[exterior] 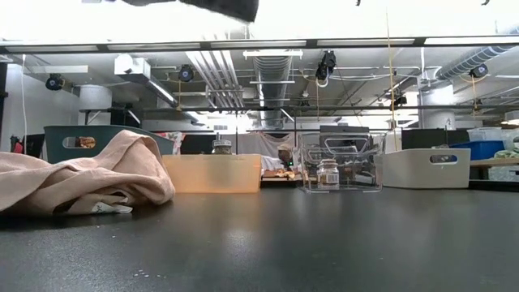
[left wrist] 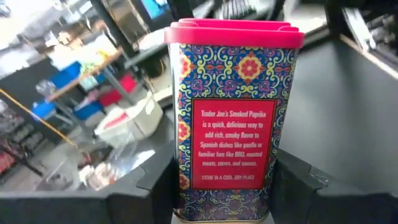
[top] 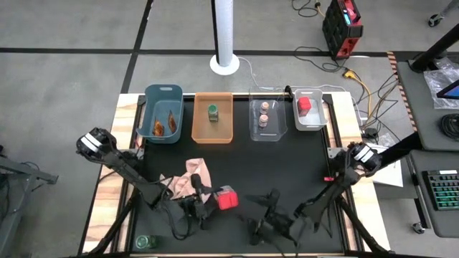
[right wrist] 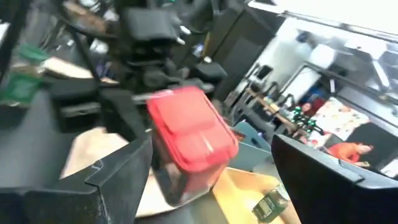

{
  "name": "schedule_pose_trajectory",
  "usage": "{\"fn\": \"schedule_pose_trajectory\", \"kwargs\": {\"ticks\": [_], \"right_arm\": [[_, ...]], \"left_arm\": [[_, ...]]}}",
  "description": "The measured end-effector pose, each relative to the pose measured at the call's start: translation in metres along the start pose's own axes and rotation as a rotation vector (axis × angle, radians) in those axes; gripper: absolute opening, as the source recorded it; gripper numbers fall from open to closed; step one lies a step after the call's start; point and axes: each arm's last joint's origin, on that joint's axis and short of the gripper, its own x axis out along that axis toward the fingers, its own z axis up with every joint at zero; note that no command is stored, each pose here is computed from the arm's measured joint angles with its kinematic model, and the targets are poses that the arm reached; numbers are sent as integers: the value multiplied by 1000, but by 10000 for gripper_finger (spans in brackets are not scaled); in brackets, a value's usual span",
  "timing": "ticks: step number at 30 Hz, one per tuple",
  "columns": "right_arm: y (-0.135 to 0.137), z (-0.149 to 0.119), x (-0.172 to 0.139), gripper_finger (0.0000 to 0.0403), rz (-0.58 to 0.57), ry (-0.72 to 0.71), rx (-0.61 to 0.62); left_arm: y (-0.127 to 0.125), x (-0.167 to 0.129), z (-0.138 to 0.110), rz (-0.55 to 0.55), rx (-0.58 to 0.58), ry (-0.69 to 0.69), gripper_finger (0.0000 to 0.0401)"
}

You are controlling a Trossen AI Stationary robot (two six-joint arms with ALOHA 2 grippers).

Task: Sort spices by type
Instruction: Put the red seasoning can into the white bin

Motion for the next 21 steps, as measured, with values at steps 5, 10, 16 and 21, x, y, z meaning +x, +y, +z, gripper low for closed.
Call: {"fn": "schedule_pose_trajectory", "kwargs": {"ticks": [5, 10, 16, 21], "right_arm": [[3, 26, 5, 318, 128, 148, -26], [-21, 37, 33, 320, 249, 416, 87], [-45, 60, 53, 329, 359, 511, 119], [-56, 71, 59, 324, 427, 530, 124]], "left_arm": [[0, -1, -8, -70, -17, 64, 171], [0, 0, -4, -103, -48, 53, 171], [1, 3, 0, -94, -62, 54, 171], [3, 5, 2, -82, -89, 54, 171]]}}
